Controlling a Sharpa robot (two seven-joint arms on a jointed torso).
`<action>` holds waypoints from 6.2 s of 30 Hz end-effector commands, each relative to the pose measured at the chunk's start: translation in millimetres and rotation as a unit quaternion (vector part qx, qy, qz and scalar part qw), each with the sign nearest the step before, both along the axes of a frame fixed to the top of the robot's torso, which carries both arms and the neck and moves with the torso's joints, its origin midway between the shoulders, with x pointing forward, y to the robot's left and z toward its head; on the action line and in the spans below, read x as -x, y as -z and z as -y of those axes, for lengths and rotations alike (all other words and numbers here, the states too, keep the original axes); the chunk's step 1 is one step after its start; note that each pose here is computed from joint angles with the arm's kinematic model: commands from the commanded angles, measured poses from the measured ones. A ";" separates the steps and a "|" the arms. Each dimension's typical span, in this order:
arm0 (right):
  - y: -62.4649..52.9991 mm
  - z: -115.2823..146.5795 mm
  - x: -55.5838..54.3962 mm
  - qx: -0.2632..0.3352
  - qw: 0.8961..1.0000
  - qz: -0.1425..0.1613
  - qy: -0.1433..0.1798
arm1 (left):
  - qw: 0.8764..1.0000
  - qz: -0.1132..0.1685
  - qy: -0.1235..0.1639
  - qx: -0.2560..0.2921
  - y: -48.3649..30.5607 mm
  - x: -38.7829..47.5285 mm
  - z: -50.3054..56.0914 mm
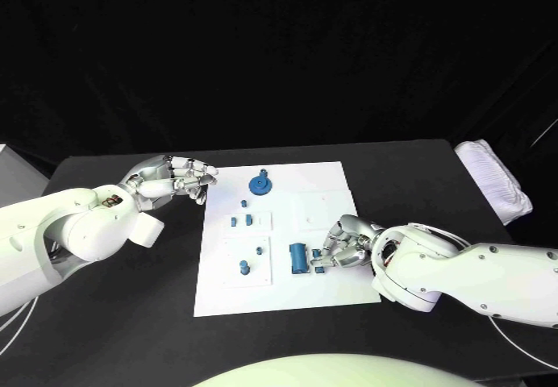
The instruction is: Assemble the parts on the task board
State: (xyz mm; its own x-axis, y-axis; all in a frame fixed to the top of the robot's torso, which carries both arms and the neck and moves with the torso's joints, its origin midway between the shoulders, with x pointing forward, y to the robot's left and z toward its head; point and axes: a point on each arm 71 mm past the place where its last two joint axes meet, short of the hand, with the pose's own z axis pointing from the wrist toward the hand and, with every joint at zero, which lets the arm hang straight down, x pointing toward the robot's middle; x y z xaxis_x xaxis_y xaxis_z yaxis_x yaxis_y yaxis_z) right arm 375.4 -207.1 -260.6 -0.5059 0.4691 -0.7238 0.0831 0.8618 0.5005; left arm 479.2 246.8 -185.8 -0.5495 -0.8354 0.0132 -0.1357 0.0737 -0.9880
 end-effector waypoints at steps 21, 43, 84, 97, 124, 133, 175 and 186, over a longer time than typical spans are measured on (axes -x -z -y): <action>7.0 5.2 -6.6 0.008 1.000 -0.002 -0.014 | 1.000 0.000 0.010 0.002 -0.5 0.9 2.1; -3.2 10.9 -6.9 -0.054 0.997 0.049 0.019 | 1.000 0.000 0.011 0.001 -0.1 0.7 2.5; 0.3 15.4 17.8 -0.016 0.999 -0.013 -0.034 | 1.000 -0.004 0.008 -0.004 1.5 0.7 -0.7; 1.0 14.5 13.1 -0.018 1.000 -0.002 -0.018 | 1.000 -0.005 0.009 -0.004 1.6 0.8 0.1; 4.5 12.0 12.3 -0.009 0.999 -0.019 -0.025 | 1.000 -0.006 0.010 -0.006 1.9 1.0 -0.3; -12.1 14.4 7.4 -0.104 0.994 0.015 -0.009 | 1.000 -0.005 0.009 -0.005 2.8 -0.8 1.1; -36.3 16.4 -114.1 -0.402 0.887 0.166 0.152 | 0.974 0.061 -0.213 0.035 36.6 -37.4 15.3; -36.4 -14.2 -86.8 -0.476 0.841 0.161 0.201 | 0.960 0.072 -0.268 0.024 39.2 7.5 48.4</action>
